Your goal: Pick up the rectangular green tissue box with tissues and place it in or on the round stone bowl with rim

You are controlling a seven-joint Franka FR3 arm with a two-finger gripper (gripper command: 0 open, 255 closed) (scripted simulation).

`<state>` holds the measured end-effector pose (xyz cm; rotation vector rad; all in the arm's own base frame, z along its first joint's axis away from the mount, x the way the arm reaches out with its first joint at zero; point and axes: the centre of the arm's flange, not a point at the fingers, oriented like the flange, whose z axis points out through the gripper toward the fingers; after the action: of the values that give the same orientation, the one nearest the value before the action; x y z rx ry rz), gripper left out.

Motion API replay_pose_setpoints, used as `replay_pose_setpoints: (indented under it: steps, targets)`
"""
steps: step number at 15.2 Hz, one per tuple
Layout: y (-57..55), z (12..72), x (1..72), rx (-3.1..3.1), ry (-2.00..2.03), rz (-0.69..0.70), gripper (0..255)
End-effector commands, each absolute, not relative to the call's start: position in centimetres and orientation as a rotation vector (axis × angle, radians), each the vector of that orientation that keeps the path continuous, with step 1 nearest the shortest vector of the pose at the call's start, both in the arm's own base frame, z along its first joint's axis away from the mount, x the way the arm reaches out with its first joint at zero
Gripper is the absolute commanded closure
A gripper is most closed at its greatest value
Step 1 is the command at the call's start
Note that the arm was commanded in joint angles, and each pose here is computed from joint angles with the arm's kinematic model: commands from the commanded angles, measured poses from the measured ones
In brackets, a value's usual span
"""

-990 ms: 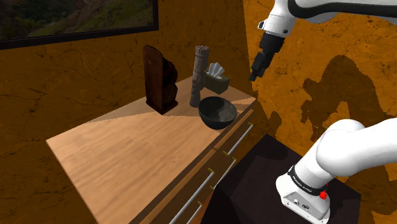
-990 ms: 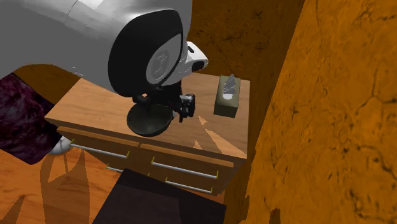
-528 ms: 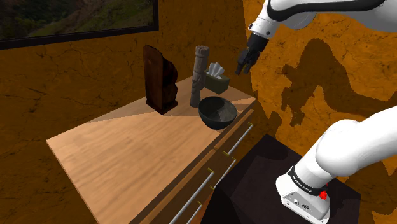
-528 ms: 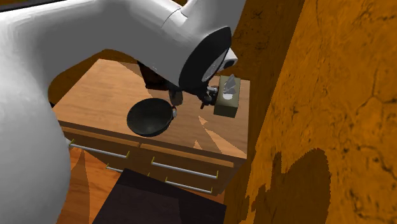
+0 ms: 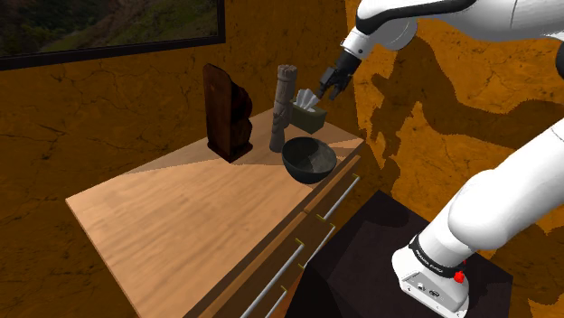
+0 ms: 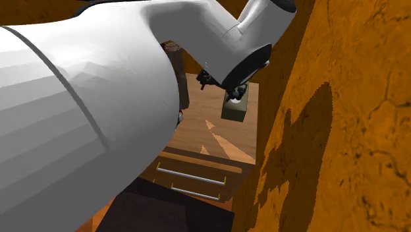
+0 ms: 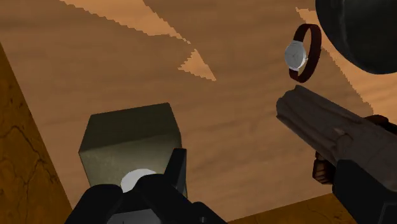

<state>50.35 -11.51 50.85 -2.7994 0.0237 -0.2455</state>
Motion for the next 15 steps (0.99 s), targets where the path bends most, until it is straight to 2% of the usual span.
replay_pose_setpoints:
  steps: [1,11,15]
  targets:
    - [-13.1,50.3,52.4,-2.772,0.050,-0.280,0]
    - [-20.5,46.6,61.8,-2.629,0.173,-0.431,0]
    - [-20.3,45.0,62.9,-2.620,0.180,-0.440,0]
